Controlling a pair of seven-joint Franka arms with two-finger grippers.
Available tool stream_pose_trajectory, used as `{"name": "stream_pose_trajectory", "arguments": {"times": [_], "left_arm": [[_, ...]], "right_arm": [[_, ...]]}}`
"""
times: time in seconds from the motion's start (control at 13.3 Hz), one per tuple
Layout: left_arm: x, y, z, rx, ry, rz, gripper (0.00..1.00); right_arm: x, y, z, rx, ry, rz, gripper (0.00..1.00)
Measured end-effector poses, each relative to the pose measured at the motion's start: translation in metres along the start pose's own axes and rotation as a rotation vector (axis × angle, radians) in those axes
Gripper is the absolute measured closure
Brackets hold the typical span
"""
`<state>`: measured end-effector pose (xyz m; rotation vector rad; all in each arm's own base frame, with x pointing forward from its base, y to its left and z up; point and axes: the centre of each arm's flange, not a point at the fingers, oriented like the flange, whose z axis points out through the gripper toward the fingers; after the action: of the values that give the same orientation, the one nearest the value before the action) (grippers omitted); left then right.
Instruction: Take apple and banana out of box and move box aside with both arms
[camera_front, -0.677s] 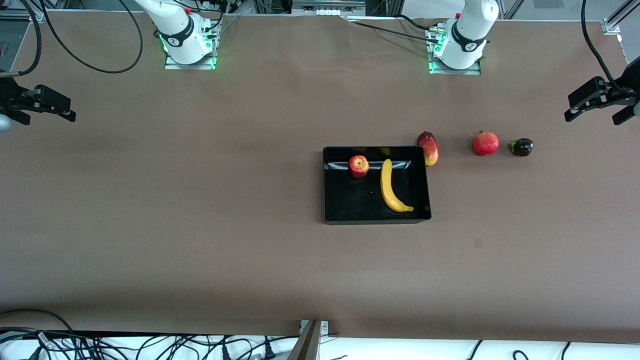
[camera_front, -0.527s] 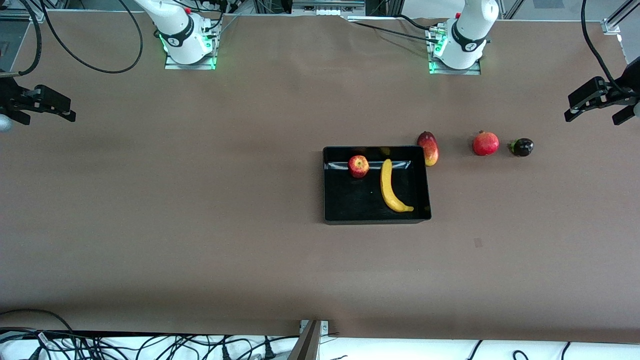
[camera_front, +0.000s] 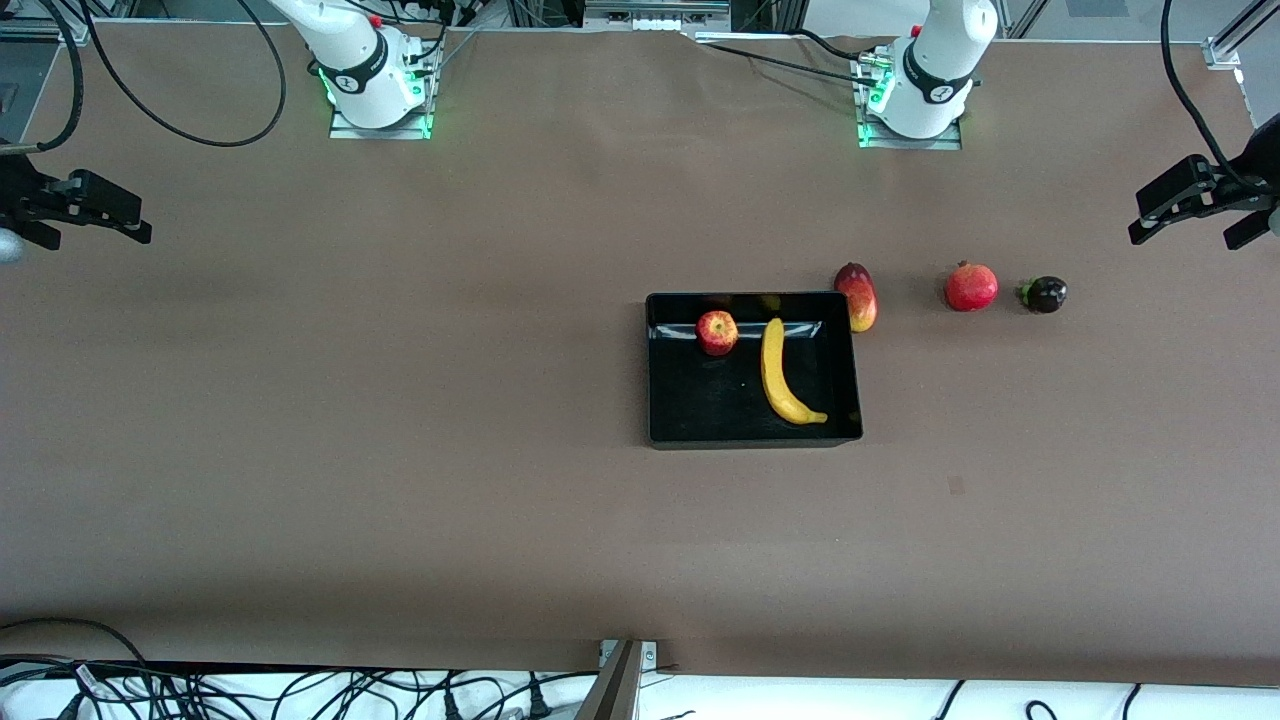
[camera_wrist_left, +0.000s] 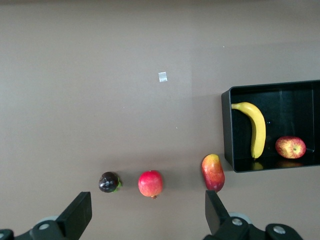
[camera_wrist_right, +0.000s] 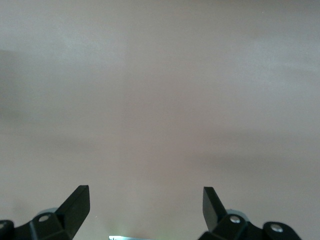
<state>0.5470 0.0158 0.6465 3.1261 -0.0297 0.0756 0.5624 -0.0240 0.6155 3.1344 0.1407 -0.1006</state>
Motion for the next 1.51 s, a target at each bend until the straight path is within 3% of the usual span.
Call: {"name": "stream_pose_trajectory", "arguments": {"times": [0.3, 0.83, 1.51], "left_arm": [[0.009, 0.019, 0.016, -0.031, -0.010, -0.080, 0.00], [0.054, 0.069, 0.100, -0.033, -0.054, -0.168, 0.00], [0.046, 0.195, 0.187, -0.046, -0.066, -0.340, 0.00]], "right_arm": [[0.000, 0.000, 0.000, 0.000, 0.000, 0.000, 0.00], [0.000, 0.000, 0.000, 0.000, 0.000, 0.000, 0.00], [0.000, 0.000, 0.000, 0.000, 0.000, 0.000, 0.00]]}}
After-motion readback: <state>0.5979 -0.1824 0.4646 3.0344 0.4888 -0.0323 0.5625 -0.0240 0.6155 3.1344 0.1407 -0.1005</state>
